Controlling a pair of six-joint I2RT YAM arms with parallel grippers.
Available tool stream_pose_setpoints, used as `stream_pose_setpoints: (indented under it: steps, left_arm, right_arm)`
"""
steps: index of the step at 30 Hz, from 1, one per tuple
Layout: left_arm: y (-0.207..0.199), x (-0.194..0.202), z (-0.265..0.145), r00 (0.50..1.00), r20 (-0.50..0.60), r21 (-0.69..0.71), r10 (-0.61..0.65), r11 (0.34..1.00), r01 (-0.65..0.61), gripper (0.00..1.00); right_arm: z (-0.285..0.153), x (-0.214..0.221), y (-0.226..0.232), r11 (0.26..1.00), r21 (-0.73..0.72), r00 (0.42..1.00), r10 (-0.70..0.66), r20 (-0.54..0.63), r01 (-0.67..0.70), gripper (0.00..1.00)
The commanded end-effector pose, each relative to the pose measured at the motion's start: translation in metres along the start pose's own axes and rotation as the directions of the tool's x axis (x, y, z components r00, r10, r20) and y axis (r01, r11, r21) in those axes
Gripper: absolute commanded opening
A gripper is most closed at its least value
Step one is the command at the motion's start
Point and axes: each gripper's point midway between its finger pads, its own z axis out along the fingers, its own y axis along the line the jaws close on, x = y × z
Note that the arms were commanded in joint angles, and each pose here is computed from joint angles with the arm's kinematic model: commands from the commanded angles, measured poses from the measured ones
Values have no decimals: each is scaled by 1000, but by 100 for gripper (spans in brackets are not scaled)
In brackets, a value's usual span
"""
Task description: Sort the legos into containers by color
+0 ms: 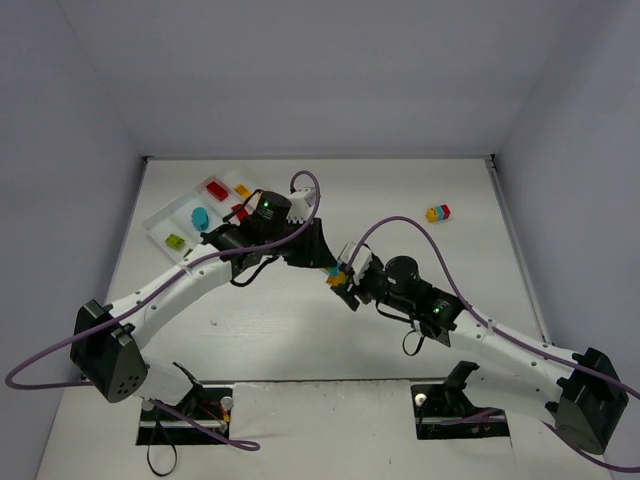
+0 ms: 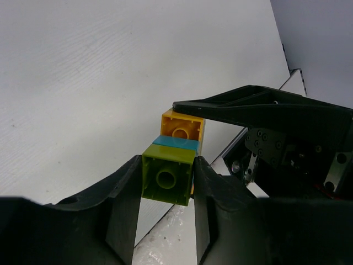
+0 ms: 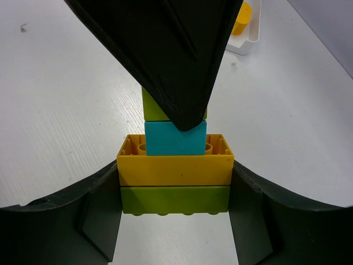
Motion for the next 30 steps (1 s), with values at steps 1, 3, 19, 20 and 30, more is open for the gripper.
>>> stream_pose_setpoints:
  steps: [1, 3, 19, 20, 30]
  left_arm:
    - [-21, -25, -9, 996, 87, 56, 36, 998, -41, 29]
    - [-21, -24, -10, 996, 86, 55, 35, 998, -40, 20]
    - [-25, -25, -23, 990, 101, 74, 102, 991, -109, 7]
    - [-24, -26, -23, 989, 100, 77, 108, 990, -116, 8]
    - [-25, -24, -24, 988, 85, 134, 131, 981, -142, 15]
  right_arm:
    - [-1, -34, -5, 1000, 16, 993, -15, 121, 13, 0]
    - [0, -33, -5, 1000, 16, 993, -13, 116, 11, 0]
    - [-1, -31, -5, 1000, 17, 993, -8, 115, 6, 0]
    - [-1, -31, -4, 1000, 14, 993, -8, 115, 6, 0]
    - [-3, -34, -2, 1000, 4, 992, -11, 129, 11, 0]
